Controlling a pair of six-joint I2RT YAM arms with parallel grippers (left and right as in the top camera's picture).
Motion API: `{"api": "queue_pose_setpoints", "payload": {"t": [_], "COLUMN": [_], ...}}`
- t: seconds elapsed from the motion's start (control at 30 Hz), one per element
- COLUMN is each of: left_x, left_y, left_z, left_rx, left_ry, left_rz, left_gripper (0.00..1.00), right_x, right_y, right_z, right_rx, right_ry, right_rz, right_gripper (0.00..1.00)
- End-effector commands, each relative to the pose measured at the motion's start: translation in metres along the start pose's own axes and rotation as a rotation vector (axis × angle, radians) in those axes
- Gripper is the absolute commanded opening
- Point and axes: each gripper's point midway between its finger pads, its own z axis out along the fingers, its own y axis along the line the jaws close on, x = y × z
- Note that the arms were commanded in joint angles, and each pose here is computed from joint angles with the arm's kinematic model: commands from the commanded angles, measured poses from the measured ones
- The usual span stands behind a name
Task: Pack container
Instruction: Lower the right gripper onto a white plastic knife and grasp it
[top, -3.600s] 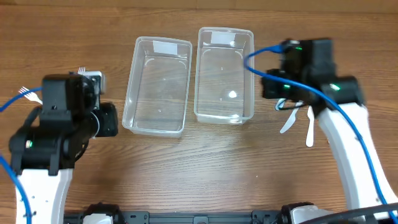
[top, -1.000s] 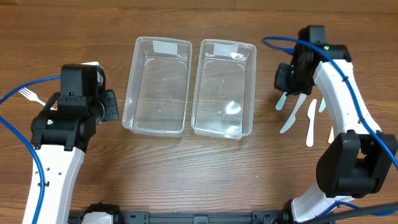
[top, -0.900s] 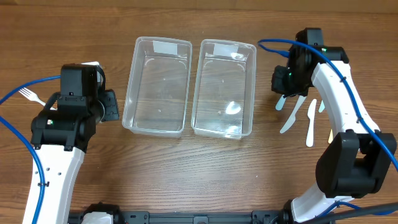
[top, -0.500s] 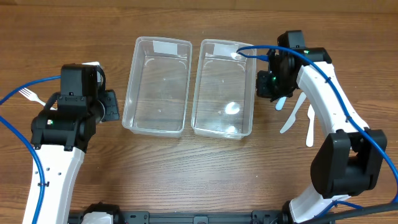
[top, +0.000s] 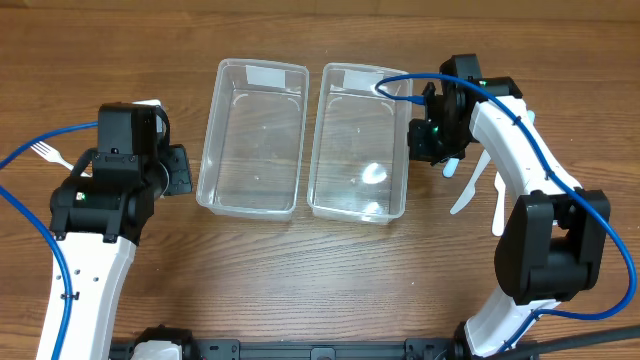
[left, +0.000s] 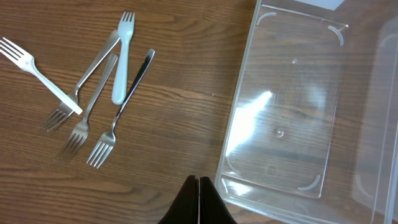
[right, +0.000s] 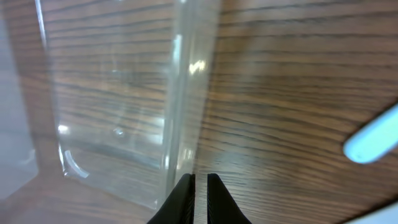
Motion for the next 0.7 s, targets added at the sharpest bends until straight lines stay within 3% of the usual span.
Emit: {"api": "queue_pose_setpoints", "payload": {"t": [0.0,0.23,0.37,0.57,0.67], "left_x": [-0.008,-0.008,-0.009,-0.009,-0.010], "left_y": [-0.002,-0.002,-0.002,-0.003,-0.003], "left_z": [-0.006,-0.006,-0.006,-0.006,-0.006], "left_rx": [0.016,0.016,0.016,0.016,0.017], "left_ry": [-0.023,-0.023,-0.027,-0.028,-0.032], "left_rz": [0.003,0.015,0.019,0.026,0.025], "left_gripper": [0.04,0.04,0.04,0.04,0.04], "right_x": [-0.001,-0.006,-0.025,-0.058,-0.076], "right_y": [0.013,0.017,-0.033,-0.069,-0.062], "right_z": [0.001,0.000,-0.011,-0.094,-0.158], "right_rx": [-0.083,-0.102,0.161,0.352,0.384], "right_ry": [-0.004,-0.026,-0.108,-0.344,-0.514], "right_rz": [-0.057,-0.081,0.121,0.325,0.326], "right_gripper": [0.10,0.11,0.11,0.12,0.24]}}
